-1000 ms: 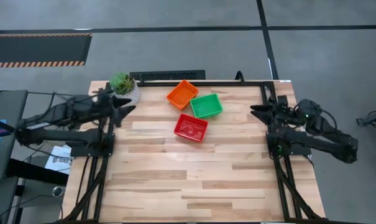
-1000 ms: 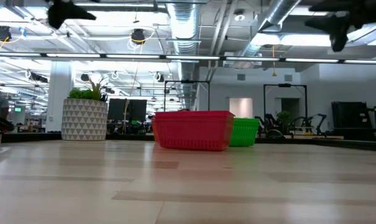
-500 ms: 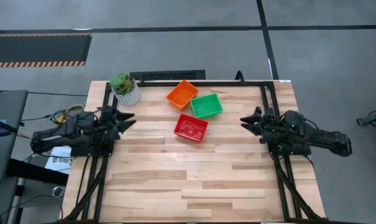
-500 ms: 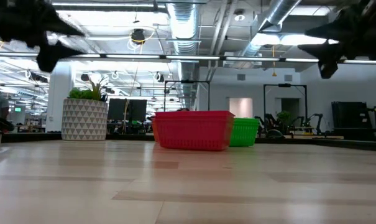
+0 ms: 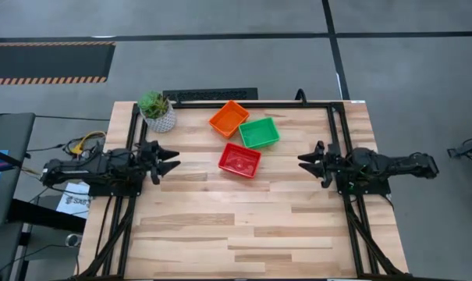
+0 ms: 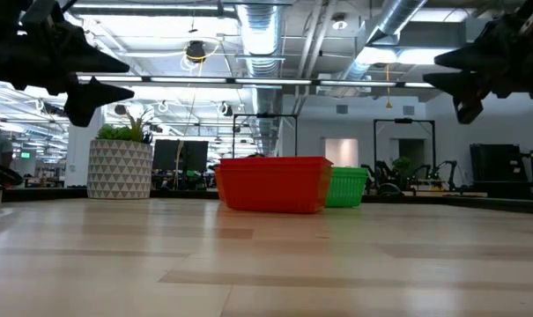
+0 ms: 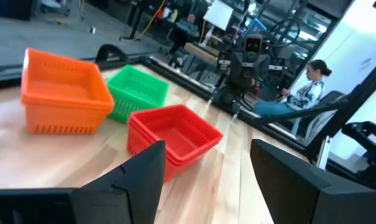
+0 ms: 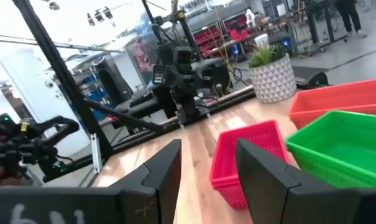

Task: Stack baskets by color
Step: Return to Home Position

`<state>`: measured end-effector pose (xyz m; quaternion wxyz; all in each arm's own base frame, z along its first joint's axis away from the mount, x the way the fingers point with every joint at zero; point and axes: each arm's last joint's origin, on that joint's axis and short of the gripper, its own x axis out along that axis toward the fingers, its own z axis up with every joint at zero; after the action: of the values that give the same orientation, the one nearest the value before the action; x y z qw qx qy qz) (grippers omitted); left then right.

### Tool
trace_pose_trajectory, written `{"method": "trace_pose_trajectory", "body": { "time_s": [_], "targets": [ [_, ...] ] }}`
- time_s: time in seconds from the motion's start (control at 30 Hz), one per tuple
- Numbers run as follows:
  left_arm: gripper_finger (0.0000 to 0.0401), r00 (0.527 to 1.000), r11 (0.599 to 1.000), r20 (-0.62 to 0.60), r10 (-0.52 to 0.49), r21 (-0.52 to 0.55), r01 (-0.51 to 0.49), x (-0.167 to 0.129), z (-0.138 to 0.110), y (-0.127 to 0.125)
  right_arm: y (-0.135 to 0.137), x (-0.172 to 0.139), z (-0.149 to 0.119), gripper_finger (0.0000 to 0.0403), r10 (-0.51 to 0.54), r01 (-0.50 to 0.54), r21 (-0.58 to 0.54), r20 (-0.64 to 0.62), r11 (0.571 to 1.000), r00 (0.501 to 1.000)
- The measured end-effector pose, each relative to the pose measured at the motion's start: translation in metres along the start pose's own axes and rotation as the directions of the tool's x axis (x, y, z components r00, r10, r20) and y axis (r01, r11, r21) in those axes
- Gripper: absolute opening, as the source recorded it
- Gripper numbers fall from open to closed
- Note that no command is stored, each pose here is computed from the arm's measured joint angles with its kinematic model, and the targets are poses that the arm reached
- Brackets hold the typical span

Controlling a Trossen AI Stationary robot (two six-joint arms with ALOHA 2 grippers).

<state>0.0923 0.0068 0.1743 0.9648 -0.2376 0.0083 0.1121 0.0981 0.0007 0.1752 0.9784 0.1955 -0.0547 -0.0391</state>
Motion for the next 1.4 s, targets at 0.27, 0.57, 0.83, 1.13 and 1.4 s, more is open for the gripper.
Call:
{"method": "trace_pose_trajectory", "body": {
  "time_s": [0.27, 0.57, 0.83, 1.13, 1.4],
  "targets": [
    [0.0224, 1.0, 1.0, 0.021, 0.002, 0.027, -0.002, 0.0, -0.001, -0.001, 0.004, -0.001, -0.008, 0.0175, 0.038, -0.04, -0.02, -0.083, 0.999, 0.996],
    [0.0224, 1.0, 1.0, 0.02, 0.003, 0.007, -0.003, 0.0, -0.001, -0.001, 0.005, 0.0, -0.011, 0.0175, 0.042, -0.057, -0.121, -0.116, 0.991, 0.992],
    [0.0224, 1.0, 1.0, 0.019, 0.004, 0.007, -0.004, 0.0, -0.001, -0.001, 0.004, 0.0, -0.012, 0.0175, 0.037, -0.06, -0.198, -0.118, 0.978, 0.992],
    [0.0224, 1.0, 1.0, 0.019, 0.006, 0.006, -0.006, 0.0, -0.001, -0.001, 0.004, 0.0, -0.012, 0.0175, 0.037, -0.059, -0.198, -0.117, 0.978, 0.992],
    [0.0224, 1.0, 1.0, 0.019, 0.006, 0.006, -0.006, 0.0, -0.001, -0.001, 0.004, 0.0, -0.012, 0.0175, 0.036, -0.059, -0.198, -0.116, 0.978, 0.993]
  ]
}}
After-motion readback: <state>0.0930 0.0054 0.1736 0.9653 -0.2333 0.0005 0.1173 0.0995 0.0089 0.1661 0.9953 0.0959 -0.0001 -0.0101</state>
